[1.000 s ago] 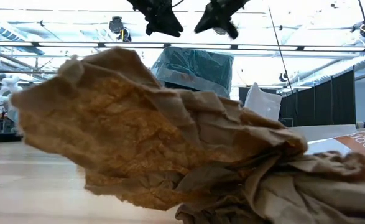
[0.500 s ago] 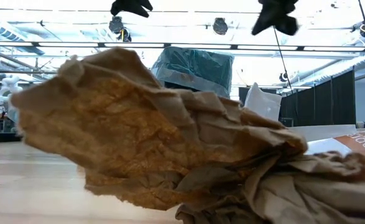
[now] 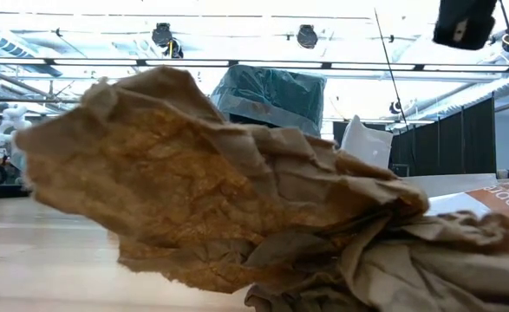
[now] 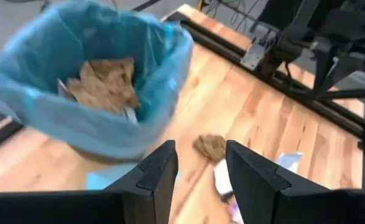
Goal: Place trash/remove bag and relplace
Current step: Put the white paper into the trash bin
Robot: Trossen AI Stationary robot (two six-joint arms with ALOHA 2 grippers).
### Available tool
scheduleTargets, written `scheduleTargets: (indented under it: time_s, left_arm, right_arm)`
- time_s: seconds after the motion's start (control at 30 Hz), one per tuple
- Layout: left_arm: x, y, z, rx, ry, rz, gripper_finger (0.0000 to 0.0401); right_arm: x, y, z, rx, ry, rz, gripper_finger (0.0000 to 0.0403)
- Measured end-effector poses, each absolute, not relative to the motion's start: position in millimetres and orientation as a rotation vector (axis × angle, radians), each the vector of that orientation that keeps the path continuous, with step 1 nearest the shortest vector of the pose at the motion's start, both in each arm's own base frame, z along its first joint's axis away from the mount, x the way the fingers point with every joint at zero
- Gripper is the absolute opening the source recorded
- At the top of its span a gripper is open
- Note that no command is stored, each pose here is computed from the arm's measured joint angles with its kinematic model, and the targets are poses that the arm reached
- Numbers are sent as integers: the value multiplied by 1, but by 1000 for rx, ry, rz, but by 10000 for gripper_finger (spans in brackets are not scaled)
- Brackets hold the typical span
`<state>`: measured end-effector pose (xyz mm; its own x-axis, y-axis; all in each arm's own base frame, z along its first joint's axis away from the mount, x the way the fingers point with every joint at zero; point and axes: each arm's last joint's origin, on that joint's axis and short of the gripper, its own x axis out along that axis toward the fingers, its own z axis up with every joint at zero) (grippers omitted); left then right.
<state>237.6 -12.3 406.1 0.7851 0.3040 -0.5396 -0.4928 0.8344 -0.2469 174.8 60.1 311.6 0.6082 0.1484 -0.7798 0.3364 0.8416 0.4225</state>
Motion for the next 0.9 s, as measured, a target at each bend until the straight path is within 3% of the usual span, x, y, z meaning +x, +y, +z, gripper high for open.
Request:
scheduleTargets:
  time_s: [0.43,0.7,0.9]
  left_arm:
    - [245,-104,363,-551,630,533,138]
    - [241,-128,355,-568,639,511,138]
    - [233,-142,354,-551,647,478,138]
  right_arm:
    - [202,99,283,524,1036,-90,12]
    - [234,117,247,536,1144,-102,100]
    - [258,129,227,552,1110,-82,157]
